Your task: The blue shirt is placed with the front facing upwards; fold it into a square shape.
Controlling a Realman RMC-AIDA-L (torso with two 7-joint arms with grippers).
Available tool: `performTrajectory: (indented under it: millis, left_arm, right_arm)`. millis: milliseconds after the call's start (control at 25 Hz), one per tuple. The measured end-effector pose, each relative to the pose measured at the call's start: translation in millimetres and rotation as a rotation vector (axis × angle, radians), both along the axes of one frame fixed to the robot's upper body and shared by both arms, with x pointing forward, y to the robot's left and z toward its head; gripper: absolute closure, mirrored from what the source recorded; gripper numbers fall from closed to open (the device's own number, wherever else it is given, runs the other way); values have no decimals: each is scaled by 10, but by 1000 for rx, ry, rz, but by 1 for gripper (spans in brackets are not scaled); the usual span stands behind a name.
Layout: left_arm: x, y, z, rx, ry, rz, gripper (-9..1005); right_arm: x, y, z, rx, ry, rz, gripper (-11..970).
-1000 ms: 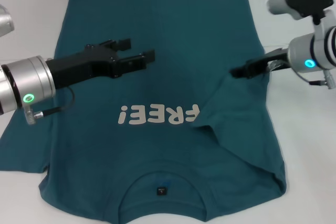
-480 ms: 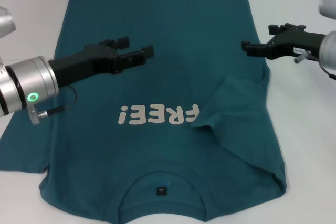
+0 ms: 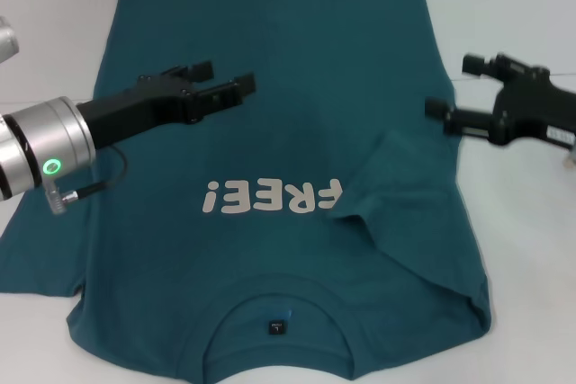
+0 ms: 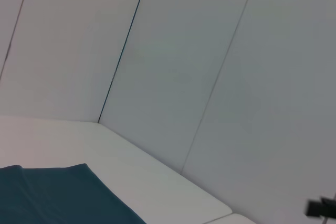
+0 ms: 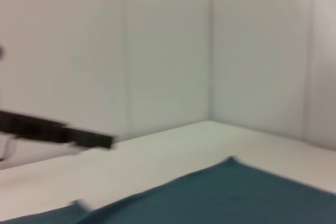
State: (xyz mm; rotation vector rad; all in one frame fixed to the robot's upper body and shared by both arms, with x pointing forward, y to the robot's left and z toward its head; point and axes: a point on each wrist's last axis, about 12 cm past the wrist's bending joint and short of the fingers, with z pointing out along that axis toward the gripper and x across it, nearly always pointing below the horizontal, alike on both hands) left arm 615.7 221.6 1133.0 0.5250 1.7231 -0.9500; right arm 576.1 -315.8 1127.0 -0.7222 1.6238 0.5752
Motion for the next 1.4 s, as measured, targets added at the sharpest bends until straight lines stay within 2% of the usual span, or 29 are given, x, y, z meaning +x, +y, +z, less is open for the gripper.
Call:
performTrajectory:
  millis: [120,160,200,320,400,600,840,1280,1320,1400]
  left_arm:
    - [-8,12,-11,0,3,3,121]
    - [-10,20,-15,2,4,5,121]
    - [-11,22,-17,3,4,5,121]
    - [-13,58,-17,10,5,12,122]
    - [-14,88,-21,14,8,20,122]
    - [-18,153,-74,62,44,39,122]
    - [-16,234,-113,171,119,50,121]
    - [-42,616,-9,266,319,232,121]
    - [-68,697,15,274,377,278,121]
    - [-96,762,55,284,423,311,121]
  right_arm:
    - [-173,-11,-32,-3,31,114,10]
    - [-296,-9,-50,-7,58,202,10]
    - [-296,-9,-50,-7,58,202,10]
    - [-463,-10,-73,-23,101,324,10]
    - [-540,-34,-93,-26,124,358,10]
    - [-610,-99,-162,0,131,301,11]
    - [-586,-104,-215,8,149,230,12]
    - [-439,17,-271,-1,196,175,11]
    - [-426,27,-272,0,197,172,11]
    - [-401,44,-268,2,199,168,11]
